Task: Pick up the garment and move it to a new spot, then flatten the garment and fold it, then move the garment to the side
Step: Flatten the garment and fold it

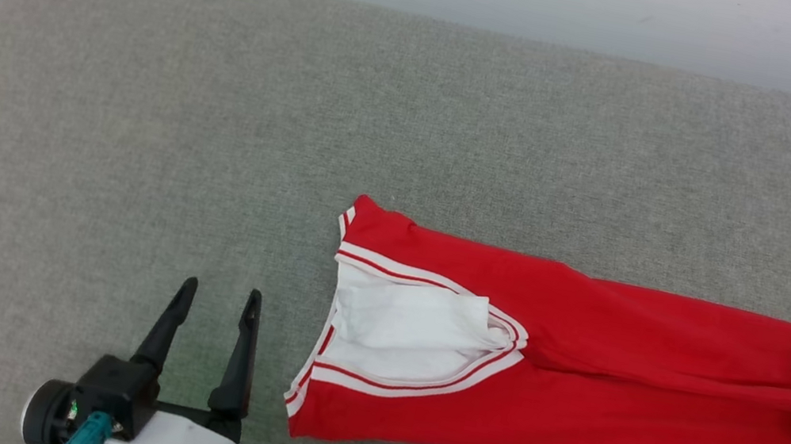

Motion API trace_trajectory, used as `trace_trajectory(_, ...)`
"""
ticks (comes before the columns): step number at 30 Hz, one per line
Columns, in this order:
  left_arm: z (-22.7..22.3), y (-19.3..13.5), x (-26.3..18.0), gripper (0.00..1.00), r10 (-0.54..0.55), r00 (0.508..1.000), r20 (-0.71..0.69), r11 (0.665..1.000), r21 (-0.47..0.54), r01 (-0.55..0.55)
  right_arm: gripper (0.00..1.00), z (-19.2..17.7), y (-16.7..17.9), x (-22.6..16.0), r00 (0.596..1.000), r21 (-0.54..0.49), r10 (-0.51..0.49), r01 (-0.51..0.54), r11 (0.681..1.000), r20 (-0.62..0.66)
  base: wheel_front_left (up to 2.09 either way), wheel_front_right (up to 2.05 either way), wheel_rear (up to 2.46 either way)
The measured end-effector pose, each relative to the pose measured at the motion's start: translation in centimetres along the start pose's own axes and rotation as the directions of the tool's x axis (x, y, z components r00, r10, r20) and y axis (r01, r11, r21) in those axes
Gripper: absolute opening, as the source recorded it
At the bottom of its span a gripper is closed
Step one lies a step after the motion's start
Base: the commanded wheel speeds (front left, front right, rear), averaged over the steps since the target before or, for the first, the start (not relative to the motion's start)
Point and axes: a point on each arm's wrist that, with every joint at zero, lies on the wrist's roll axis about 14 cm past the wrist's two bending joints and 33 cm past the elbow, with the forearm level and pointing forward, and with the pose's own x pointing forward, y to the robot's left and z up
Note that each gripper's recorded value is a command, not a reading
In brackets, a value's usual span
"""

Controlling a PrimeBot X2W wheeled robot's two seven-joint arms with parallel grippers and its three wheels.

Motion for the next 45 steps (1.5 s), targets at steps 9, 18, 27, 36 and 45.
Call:
trace_trajectory(9, 0.2, -0.3, 0.0, 1.0, -0.012, 1.0, 0.008, 1.0, -0.011, 0.012, 0.0, 0.3, -0.3, -0.7, 0.996, 0.072, 0.011, -0.017, 0.997, 0.085, 0.0, 0.0, 0.0)
trace_trajectory(18, 0.4, -1.1, 0.6, 1.0, -0.041, 0.999, 0.019, 0.999, -0.027, 0.041, 0.0, 1.2, -6.6, -3.9, 0.966, 0.219, -0.128, 0.078, 0.973, 0.224, 0.0, 0.0, 0.0)
trace_trajectory(27, -0.3, -1.3, 1.2, 1.0, -0.054, 0.999, 0.003, 0.998, -0.032, 0.054, 0.0, 1.8, -13.2, -7.5, 0.906, 0.303, -0.301, 0.209, 0.93, 0.299, 0.0, 0.0, 0.0)
trace_trajectory(36, -0.1, -2.1, 0.6, 1.0, -0.071, 0.997, 0.004, 0.996, -0.05, 0.071, 0.0, 4.0, -3.2, -7.3, 0.911, 0.08, -0.064, 0.034, 0.996, 0.407, 0.0, 0.0, 0.0)
trace_trajectory(45, 0.2, -2.3, 0.0, 1.0, -0.064, 0.998, 0.011, 0.995, -0.076, 0.065, 0.0, 5.0, 9.8, -8.6, 0.861, -0.164, 0.272, -0.222, 0.961, 0.43, 0.0, 0.0, 0.0)
